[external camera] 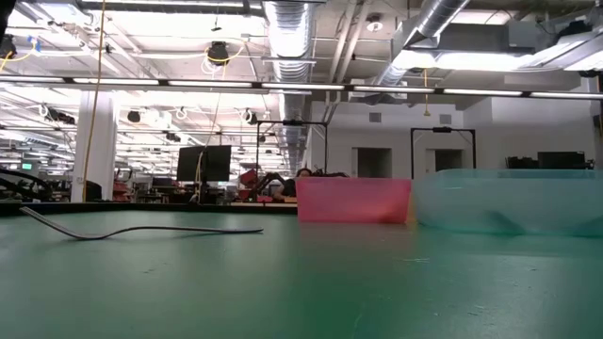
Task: Sort silverware by color (type)
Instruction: Put the yellow fork into the pink bin
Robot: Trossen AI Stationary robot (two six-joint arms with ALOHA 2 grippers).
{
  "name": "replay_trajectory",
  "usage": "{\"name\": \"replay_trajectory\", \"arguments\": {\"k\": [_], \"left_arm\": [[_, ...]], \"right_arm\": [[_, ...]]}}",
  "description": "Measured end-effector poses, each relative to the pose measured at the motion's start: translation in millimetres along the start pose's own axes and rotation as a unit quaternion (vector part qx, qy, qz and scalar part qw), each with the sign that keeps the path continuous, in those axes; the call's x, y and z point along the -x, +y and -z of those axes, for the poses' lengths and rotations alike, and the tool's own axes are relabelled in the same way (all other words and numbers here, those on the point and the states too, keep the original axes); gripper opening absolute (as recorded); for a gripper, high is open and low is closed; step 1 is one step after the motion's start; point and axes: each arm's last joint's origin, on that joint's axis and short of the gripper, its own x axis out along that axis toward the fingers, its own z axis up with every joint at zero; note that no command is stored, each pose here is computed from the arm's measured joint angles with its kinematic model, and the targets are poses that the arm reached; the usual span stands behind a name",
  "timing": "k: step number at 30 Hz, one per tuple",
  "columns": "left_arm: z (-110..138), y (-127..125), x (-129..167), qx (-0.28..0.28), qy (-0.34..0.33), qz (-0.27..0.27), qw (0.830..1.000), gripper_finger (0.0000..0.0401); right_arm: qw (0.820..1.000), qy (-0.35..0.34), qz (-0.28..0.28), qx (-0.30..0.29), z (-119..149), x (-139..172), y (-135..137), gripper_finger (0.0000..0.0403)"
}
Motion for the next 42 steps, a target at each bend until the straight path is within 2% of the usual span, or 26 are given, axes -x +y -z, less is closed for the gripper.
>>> {"name": "replay_trajectory", "arguments": {"k": [3, 8, 14, 18, 25, 29, 32, 36, 39, 42], "left_arm": [[-1.7, 2.4, 1.8, -0.001, -0.002, 0.002, 1.0, 0.0053], [1.6, 8.1, 14.6, -0.004, 0.048, 0.007, 0.999, 0.0053], [-16.3, 22.7, 66.2, -0.004, 0.077, -0.016, 0.997, 0.0053], [-12.8, 21.3, 92.2, -0.02, 0.126, -0.021, 0.992, 0.0053], [-30.0, 37.5, 174.6, 0.027, 0.117, -0.044, 0.992, 0.0053], [-6.9, 38.1, 194.5, 0.045, 0.14, -0.059, 0.987, 0.0053], [15.2, 47.7, 212.9, 0.093, 0.129, -0.067, 0.985, 0.0053], [46.1, 52.2, 219.8, 0.133, 0.058, -0.061, 0.987, 0.0053], [81.3, 50.6, 212.7, 0.149, -0.005, -0.039, 0.988, 0.0053], [107.2, 59.4, 215.0, 0.216, -0.103, 0.001, 0.971, 0.0053]], "right_arm": [[1.0, -0.001, -0.018, -0.005, -0.7, -7.8, 2.1, 0.0221], [1.0, 0.003, -0.02, -0.004, 0.2, -11.2, 1.3, 0.0221], [1.0, -0.013, -0.023, 0.0, -4.2, -11.0, 1.4, 0.0221], [1.0, -0.014, -0.02, 0.005, -4.7, -21.7, 0.8, 0.0221], [0.999, -0.002, -0.041, 0.009, -1.8, -40.7, -2.8, 0.0221], [0.999, 0.005, -0.048, 0.013, 0.1, -47.6, -4.6, 0.0221], [0.999, 0.005, -0.038, 0.009, -0.4, -56.8, -10.9, 0.0221], [0.999, 0.012, -0.024, 0.022, 1.5, -67.3, -17.7, 0.0221], [0.999, 0.0, -0.021, 0.045, 5.2, -85.2, -21.3, 0.0221], [0.997, -0.028, -0.058, 0.041, 15.2, -110.5, -26.2, 0.0221]]}}
